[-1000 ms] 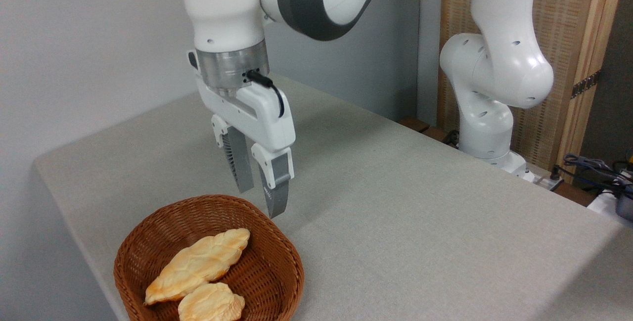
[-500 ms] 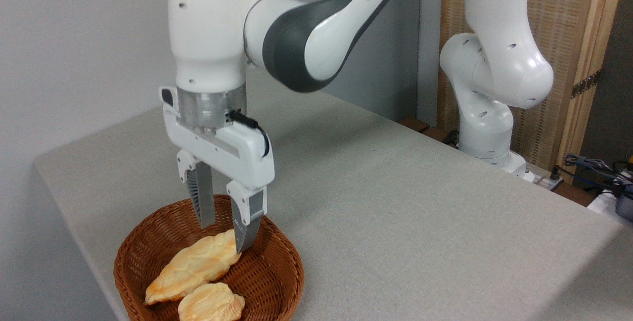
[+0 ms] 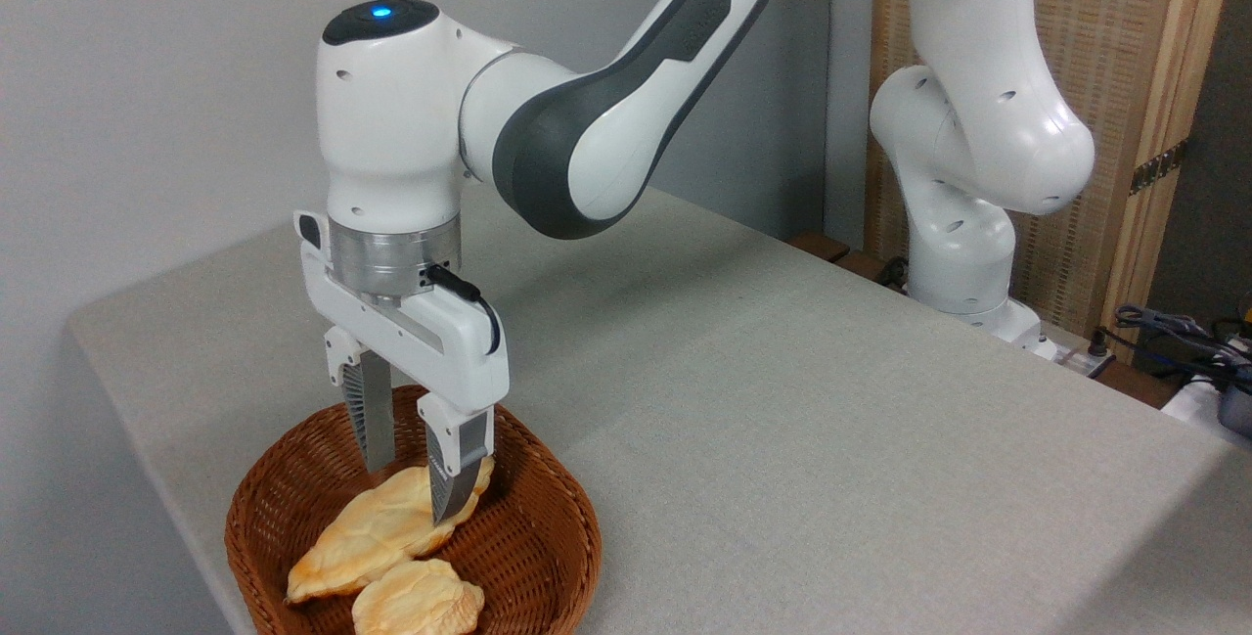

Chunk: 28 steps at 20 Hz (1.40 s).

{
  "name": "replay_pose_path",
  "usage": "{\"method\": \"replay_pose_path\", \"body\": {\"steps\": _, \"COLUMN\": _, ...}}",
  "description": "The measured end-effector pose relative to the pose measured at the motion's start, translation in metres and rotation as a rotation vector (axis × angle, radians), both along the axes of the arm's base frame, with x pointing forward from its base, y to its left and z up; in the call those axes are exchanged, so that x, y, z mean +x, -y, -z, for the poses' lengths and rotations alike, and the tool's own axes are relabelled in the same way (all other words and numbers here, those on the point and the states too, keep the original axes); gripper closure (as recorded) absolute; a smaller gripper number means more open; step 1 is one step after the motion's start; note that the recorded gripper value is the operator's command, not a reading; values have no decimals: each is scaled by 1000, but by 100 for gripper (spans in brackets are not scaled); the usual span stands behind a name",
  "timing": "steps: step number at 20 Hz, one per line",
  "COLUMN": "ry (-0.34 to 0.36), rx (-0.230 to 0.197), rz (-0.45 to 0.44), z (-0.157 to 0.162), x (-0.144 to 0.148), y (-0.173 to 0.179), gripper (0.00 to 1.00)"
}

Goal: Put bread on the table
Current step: 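Lower the open gripper onto the long bread piece in the basket, then close the gripper on the long bread piece's edge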

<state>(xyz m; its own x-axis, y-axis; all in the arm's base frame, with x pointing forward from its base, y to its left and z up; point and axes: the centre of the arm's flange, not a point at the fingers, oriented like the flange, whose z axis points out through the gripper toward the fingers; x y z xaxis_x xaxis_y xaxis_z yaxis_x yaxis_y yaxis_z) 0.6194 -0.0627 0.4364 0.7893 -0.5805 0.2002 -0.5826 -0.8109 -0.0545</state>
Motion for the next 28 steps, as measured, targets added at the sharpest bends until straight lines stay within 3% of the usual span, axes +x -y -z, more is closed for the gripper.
{"method": "replay_pose_path", "body": {"steps": 21, "ry": -13, "rx": 25, "rz": 23, "z": 10, "x": 2, "y": 1, "gripper": 1}}
{"method": "replay_pose_path", "body": {"steps": 22, "ry": -15, "rx": 25, "rz": 23, "z": 11, "x": 2, "y": 1, "gripper": 3}}
{"method": "replay_pose_path", "body": {"steps": 23, "ry": -16, "rx": 25, "rz": 23, "z": 12, "x": 2, "y": 1, "gripper": 14}}
{"method": "replay_pose_path", "body": {"steps": 26, "ry": -18, "rx": 26, "rz": 23, "z": 13, "x": 2, "y": 1, "gripper": 55}}
{"method": "replay_pose_path", "body": {"steps": 28, "ry": -18, "rx": 26, "rz": 24, "z": 13, "x": 2, "y": 1, "gripper": 57}}
